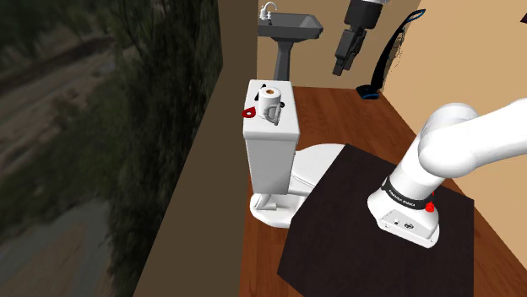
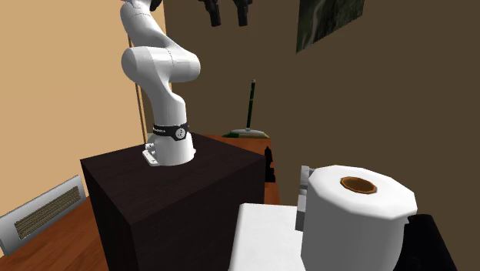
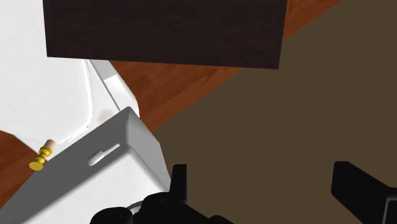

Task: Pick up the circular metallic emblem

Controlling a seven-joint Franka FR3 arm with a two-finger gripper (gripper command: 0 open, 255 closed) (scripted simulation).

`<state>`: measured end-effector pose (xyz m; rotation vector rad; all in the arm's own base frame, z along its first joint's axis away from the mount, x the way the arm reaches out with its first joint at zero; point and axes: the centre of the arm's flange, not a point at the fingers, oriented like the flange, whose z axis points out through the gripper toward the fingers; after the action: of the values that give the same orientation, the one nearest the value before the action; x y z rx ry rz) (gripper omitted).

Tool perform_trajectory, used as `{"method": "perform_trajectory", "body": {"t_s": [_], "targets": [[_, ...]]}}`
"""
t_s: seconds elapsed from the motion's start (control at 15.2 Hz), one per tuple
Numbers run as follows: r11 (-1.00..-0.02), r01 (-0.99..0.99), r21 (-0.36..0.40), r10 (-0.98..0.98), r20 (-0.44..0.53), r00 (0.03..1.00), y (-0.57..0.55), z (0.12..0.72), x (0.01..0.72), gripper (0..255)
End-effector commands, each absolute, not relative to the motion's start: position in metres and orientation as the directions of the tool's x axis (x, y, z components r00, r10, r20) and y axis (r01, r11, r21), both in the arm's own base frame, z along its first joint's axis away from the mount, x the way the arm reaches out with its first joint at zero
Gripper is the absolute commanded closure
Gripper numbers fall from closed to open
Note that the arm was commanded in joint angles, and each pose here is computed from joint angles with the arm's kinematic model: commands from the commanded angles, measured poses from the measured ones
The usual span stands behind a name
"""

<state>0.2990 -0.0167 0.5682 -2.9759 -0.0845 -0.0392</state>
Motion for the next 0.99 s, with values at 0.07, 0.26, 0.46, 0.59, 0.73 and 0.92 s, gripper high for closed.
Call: {"method": "perform_trajectory", "body": {"t_s": [0.07,0.26,0.46,0.59,0.73,0.92], "targets": [[-0.986,0.048,-0.158,0.044,0.032,0.999,-0.018,0.559,0.308,0],[-0.989,0.017,-0.144,0.012,0.036,0.999,-0.021,0.533,0.335,0],[-0.991,-0.015,-0.131,-0.020,0.040,0.999,-0.026,0.507,0.363,0],[-0.992,-0.036,-0.122,-0.041,0.044,0.998,-0.030,0.490,0.381,0],[-0.992,-0.057,-0.113,-0.062,0.047,0.997,-0.035,0.472,0.399,0],[-0.991,-0.088,-0.100,-0.094,0.052,0.994,-0.042,0.447,0.426,0]]}}
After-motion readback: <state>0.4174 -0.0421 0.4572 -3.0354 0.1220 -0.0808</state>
